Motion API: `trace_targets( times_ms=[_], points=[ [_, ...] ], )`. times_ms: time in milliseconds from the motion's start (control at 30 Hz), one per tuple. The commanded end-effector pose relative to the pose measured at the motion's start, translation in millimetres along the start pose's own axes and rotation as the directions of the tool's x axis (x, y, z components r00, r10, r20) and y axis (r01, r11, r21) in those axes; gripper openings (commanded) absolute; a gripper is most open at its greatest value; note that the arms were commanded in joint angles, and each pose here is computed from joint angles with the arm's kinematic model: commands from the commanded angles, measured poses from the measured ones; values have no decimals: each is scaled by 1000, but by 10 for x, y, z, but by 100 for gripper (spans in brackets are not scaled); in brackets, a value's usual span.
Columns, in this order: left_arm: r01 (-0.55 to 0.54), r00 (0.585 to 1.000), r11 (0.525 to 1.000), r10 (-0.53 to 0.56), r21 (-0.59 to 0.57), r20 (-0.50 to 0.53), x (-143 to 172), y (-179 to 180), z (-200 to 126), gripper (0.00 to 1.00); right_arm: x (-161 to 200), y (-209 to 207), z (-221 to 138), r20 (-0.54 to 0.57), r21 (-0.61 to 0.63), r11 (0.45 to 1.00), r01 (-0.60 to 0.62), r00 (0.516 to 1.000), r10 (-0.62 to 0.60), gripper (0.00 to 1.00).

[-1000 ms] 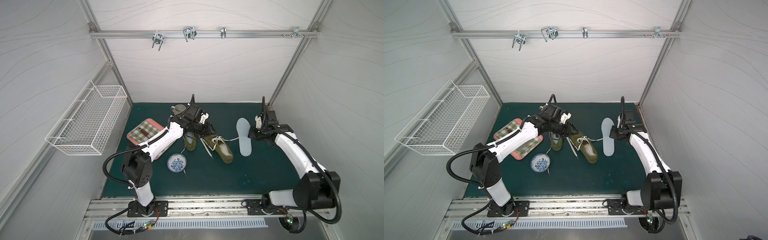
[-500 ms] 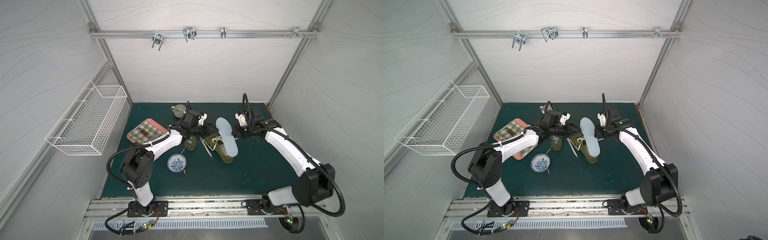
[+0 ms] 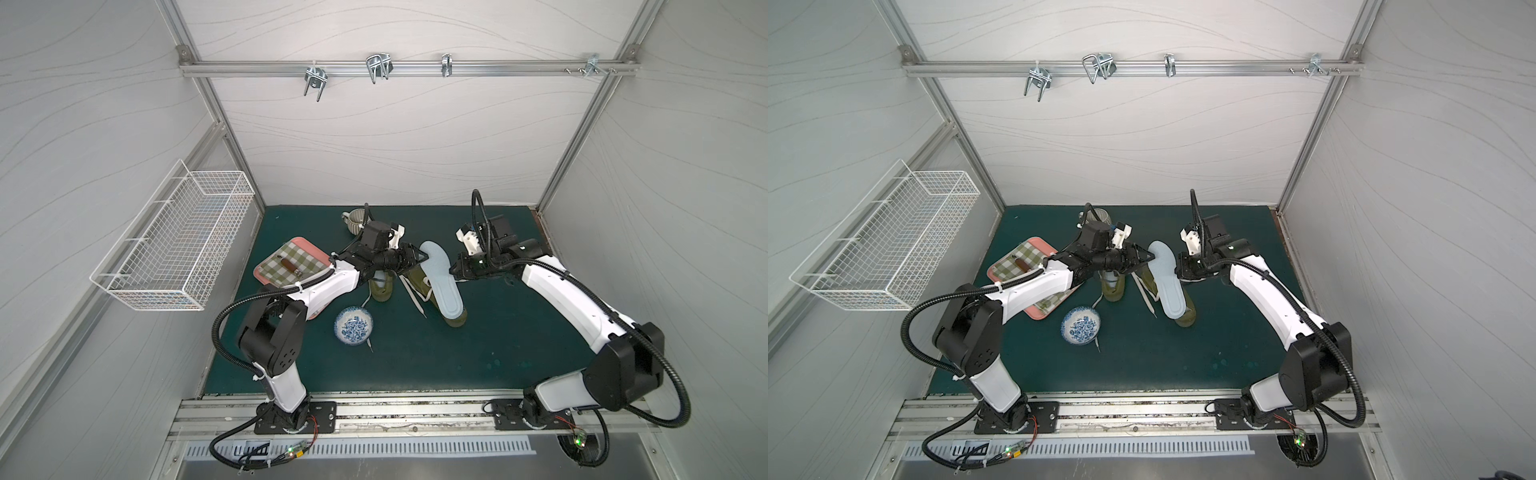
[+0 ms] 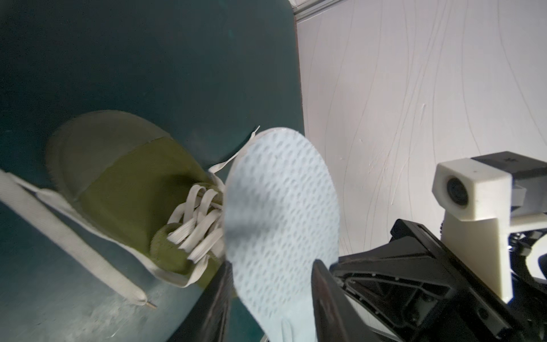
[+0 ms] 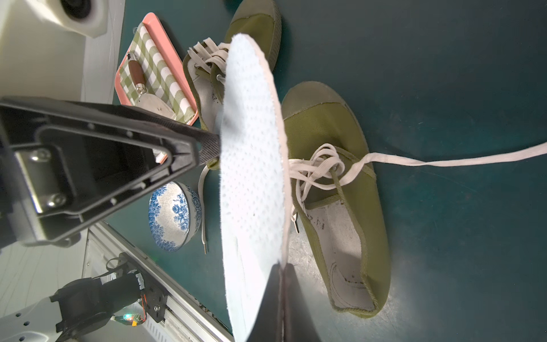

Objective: Insert the insole into the shoe
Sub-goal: Pick up the insole from the center of the board.

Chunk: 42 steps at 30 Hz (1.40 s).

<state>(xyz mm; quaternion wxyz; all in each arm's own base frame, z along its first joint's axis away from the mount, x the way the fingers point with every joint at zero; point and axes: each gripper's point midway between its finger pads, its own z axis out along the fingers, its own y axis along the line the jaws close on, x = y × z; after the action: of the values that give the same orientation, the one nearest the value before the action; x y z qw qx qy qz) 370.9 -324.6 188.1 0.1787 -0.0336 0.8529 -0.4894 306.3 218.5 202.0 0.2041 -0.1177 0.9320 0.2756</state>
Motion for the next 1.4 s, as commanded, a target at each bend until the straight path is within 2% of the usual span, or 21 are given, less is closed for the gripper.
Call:
trace_targets(
  times_ms=[0, 100, 333, 633, 700, 733, 767, 833, 933, 1033, 1133, 1267, 1367],
  points=[
    [-48, 997, 999, 48, 0, 59, -110, -113, -196, 45, -101, 62, -30, 22, -4, 1000, 2, 1000, -2, 0],
    [-37, 997, 999, 37, -5, 68, -121, -59, -235, 45, -105, 92, -26, 21, -19, 1000, 1, 1000, -1, 0],
    [-24, 998, 997, 20, 69, 67, -179, -167, -162, 45, -37, 271, 96, -29, -110, 994, 24, 999, -28, 0],
    [-26, 997, 999, 24, 22, 74, -122, -37, -198, 44, -62, 328, 162, -24, -156, 987, 39, 999, -43, 0],
    [-21, 997, 999, 19, 24, 74, -115, -36, -196, 38, -51, 347, 200, -34, -173, 984, 42, 998, -48, 0],
    [-19, 997, 1000, 18, 24, 74, -115, -35, -195, 32, -54, 352, 213, -33, -179, 983, 51, 998, -58, 0],
    [-16, 997, 1000, 15, 21, 77, -121, -30, -202, 16, -46, 349, 225, -33, -181, 982, 60, 997, -67, 1],
    [-6, 997, 1000, 6, -2, 78, -114, 5, -218, 0, -32, 347, 230, -23, -187, 979, 86, 995, -92, 14],
    [12, 997, 999, -9, -40, 80, -93, 54, -264, 0, -32, 341, 218, 32, -192, 973, 127, 992, -123, 50],
    [62, 995, 995, -55, -78, 86, -64, 135, -308, 0, -32, 335, 206, 99, -196, 969, 152, 986, -134, 68],
    [100, 991, 992, -92, -82, 97, -42, 163, -341, 0, -42, 386, 188, 171, -198, 960, 196, 972, -163, 98],
    [118, 988, 991, -110, -67, 105, -27, 126, -390, 0, -78, 499, 211, 266, -231, 940, 251, 945, -187, 99],
    [125, 987, 990, -117, -69, 112, -22, 100, -434, 0, -83, 548, 284, 287, -263, 931, 253, 942, -175, 99]
  ],
)
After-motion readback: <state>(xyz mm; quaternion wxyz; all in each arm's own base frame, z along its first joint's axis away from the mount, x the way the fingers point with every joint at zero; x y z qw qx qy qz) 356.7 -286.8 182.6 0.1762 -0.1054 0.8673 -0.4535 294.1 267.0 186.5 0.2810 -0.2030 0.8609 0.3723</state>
